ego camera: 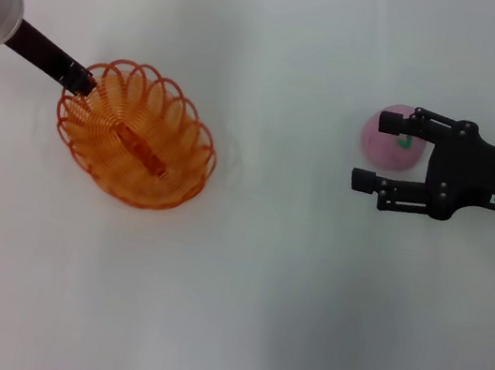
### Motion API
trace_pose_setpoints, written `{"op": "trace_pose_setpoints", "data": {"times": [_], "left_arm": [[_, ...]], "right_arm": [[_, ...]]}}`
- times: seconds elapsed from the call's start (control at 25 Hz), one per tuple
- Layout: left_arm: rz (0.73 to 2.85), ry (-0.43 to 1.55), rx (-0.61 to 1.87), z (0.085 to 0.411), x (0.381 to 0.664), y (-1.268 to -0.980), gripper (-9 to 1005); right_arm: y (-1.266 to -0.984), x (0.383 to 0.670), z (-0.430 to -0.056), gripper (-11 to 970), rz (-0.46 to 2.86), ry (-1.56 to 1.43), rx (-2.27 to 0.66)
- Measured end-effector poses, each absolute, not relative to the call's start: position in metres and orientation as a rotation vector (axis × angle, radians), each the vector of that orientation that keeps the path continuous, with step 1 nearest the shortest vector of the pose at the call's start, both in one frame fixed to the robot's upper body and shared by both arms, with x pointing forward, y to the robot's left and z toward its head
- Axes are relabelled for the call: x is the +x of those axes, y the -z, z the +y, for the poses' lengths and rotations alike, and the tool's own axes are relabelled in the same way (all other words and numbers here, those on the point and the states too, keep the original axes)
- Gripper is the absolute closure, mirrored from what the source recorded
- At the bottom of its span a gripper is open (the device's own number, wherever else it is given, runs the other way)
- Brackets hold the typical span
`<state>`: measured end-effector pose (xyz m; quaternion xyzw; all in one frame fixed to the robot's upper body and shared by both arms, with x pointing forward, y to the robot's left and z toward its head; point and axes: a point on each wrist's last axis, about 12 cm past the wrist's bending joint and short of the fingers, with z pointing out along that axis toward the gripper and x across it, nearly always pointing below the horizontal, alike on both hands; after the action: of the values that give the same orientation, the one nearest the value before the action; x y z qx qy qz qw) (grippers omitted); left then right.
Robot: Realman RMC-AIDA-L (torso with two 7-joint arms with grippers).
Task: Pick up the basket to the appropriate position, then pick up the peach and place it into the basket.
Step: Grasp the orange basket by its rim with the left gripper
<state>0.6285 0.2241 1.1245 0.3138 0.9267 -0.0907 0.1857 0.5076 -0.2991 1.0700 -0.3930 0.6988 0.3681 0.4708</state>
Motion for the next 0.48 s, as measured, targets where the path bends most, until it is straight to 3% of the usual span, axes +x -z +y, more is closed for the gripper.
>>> {"op": "trace_pose_setpoints", "data": {"times": [0.12, 0.36, 0.48], "left_arm": [[2.609, 0.257, 0.885, 0.2238, 0.6285, -1.1247, 819], [2.612, 0.267, 0.899, 0.2226, 0.6274, -1.1269, 927], [2.604, 0.287, 0.921, 0.2205, 0.6268, -1.1301, 931]], "right_arm": [[-1.0697, 0.5074, -0.2987, 18, 1.712, -0.903, -0.962], [-1.0696, 0.5074, -0.2983, 18, 1.71, -0.904, -0.963], [-1.0698, 0.5081, -0.2981, 18, 1.71, -0.901, -0.964]]}}
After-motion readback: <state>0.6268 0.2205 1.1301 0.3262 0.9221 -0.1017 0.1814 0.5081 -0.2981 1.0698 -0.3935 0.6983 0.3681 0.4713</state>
